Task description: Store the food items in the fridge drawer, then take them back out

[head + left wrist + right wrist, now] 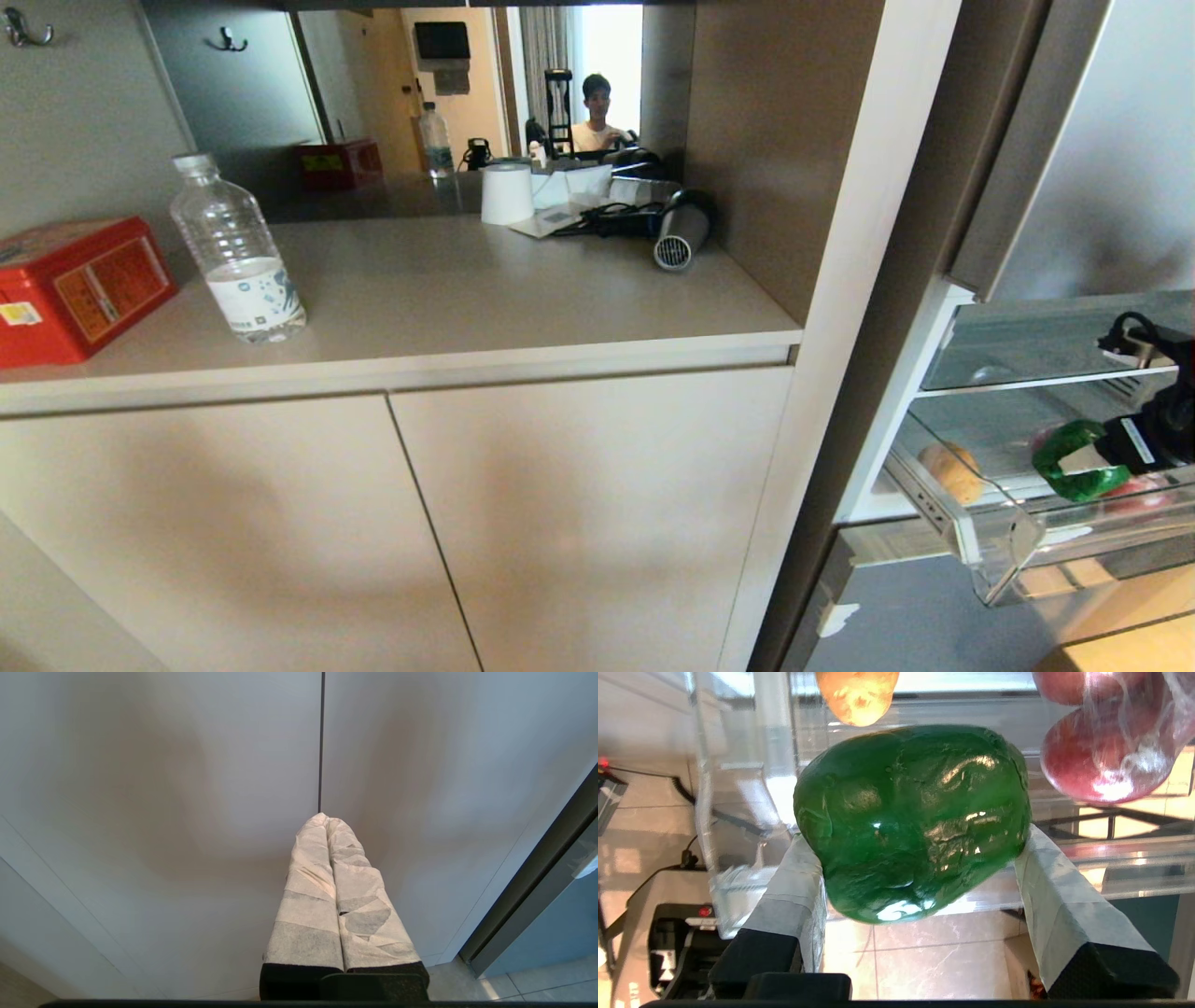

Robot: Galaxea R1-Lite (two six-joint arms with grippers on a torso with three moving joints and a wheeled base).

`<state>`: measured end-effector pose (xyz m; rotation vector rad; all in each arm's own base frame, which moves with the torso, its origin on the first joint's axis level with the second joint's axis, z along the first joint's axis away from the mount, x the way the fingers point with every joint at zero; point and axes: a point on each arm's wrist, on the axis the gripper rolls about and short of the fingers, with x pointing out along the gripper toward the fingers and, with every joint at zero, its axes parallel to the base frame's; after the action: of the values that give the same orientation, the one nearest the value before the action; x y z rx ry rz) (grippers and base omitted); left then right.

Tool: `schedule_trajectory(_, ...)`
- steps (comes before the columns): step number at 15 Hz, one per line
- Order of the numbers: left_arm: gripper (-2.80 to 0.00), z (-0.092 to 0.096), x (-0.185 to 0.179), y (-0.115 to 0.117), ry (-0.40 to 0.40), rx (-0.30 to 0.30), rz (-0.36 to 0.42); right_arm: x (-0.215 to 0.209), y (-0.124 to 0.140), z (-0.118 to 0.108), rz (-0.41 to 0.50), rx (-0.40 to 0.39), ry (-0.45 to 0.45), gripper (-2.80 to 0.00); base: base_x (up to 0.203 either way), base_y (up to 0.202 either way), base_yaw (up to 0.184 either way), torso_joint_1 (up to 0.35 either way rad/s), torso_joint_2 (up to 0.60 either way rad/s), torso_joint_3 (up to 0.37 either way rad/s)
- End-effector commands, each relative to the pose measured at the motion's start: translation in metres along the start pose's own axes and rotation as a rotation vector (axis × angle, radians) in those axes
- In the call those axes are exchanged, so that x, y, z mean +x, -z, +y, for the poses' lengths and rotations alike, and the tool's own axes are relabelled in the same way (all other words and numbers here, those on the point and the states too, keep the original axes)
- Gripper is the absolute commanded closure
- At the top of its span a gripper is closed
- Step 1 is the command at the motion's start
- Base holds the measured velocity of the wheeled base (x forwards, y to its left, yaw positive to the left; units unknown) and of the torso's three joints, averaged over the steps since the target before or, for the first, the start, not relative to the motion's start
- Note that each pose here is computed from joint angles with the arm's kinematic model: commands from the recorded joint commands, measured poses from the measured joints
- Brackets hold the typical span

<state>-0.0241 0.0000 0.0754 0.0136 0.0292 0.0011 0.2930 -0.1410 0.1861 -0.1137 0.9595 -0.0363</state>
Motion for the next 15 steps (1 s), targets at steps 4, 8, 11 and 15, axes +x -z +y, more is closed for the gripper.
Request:
schedule_trajectory(4, 0.00, 0.000, 0.000, 0.000, 0.000, 0.000, 0.000, -0.029, 0.011, 0.012, -0.036, -0.008, 0.002, 0.00, 0.000, 0.000, 0.000, 0.000, 0.00, 0.000)
schedule_trajectory(8, 0.00, 0.000, 0.000, 0.000, 0.000, 0.000, 0.000, -0.040, 0.015, 0.016, -0.051, -0.011, 0.010, 0.00, 0.000, 0.000, 0.000, 0.000, 0.00, 0.000)
schedule_trajectory(11, 0.00, 0.000, 0.000, 0.000, 0.000, 0.000, 0.000, -0.053, 0.020, 0.022, -0.079, -0.018, 0.005, 0.00, 0.000, 0.000, 0.000, 0.000, 0.00, 0.000)
schedule_trajectory(15, 0.00, 0.000, 0.000, 0.000, 0.000, 0.000, 0.000, -0.076, 0.035, 0.039, -0.142, -0.046, -0.061, 0.00, 0.000, 0.000, 0.000, 0.000, 0.00, 0.000)
